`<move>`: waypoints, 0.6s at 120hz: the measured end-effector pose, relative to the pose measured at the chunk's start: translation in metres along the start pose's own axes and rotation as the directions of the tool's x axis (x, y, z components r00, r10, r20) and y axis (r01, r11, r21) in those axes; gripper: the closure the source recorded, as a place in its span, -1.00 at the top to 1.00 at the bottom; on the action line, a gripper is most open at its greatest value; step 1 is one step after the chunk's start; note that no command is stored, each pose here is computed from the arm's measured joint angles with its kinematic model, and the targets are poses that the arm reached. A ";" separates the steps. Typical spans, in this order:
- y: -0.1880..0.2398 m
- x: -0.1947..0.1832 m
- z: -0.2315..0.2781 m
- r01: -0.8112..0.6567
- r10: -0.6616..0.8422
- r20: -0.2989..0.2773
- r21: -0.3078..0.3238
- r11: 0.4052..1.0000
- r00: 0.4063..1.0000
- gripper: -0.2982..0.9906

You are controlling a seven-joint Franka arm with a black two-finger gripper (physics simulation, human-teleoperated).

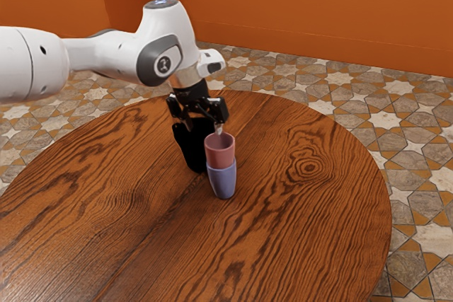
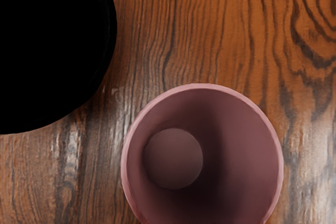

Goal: Place the left cup onto the right cup

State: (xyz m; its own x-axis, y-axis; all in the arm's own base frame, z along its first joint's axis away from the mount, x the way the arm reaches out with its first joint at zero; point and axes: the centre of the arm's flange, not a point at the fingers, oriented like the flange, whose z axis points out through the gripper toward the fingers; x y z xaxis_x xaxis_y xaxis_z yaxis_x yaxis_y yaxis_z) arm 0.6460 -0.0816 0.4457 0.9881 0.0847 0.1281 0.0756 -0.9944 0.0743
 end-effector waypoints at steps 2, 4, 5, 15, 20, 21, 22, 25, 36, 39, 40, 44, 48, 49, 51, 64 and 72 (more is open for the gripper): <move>0.000 -0.001 -0.003 -0.001 0.001 -0.003 0.000 1.000 1.000 0.40; 0.001 -0.001 -0.006 -0.004 0.004 -0.007 -0.001 1.000 1.000 0.41; 0.001 -0.002 -0.008 -0.005 0.005 -0.009 -0.001 1.000 1.000 0.41; 0.001 -0.004 -0.027 -0.029 0.030 -0.031 0.010 1.000 0.999 0.45; 0.002 -0.006 -0.040 -0.054 0.055 -0.043 0.034 0.998 0.998 0.47; 0.001 -0.006 -0.042 -0.058 0.060 -0.044 0.040 0.998 0.997 0.47; 0.001 -0.007 -0.044 -0.062 0.064 -0.046 0.045 0.997 0.997 0.47; -0.002 -0.008 -0.051 -0.072 0.075 -0.048 0.061 0.996 0.996 0.48; -0.014 -0.013 -0.069 -0.101 0.106 -0.044 0.107 0.989 0.993 0.50; -0.017 -0.014 -0.074 -0.107 0.112 -0.041 0.115 0.988 0.993 0.50; -0.018 -0.015 -0.075 -0.109 0.114 -0.039 0.118 0.987 0.993 0.51; -0.021 -0.018 -0.083 -0.116 0.121 -0.035 0.126 0.985 0.992 0.51; -0.025 -0.022 -0.089 -0.122 0.127 -0.028 0.133 0.984 0.992 0.51; -0.026 -0.023 -0.090 -0.124 0.128 -0.025 0.134 0.983 0.991 0.52; -0.027 -0.026 -0.092 -0.127 0.130 -0.020 0.137 0.982 0.991 0.52; -0.037 -0.047 -0.103 -0.140 0.140 0.006 0.145 0.979 0.990 0.53; -0.042 -0.058 -0.107 -0.147 0.145 0.020 0.147 0.978 0.989 0.53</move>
State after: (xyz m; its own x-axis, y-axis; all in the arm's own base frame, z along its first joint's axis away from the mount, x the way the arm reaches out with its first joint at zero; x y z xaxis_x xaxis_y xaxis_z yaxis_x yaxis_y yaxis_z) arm 0.5709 -0.0382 0.5406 0.9911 -0.0620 0.1176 -0.0514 -0.9945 -0.0911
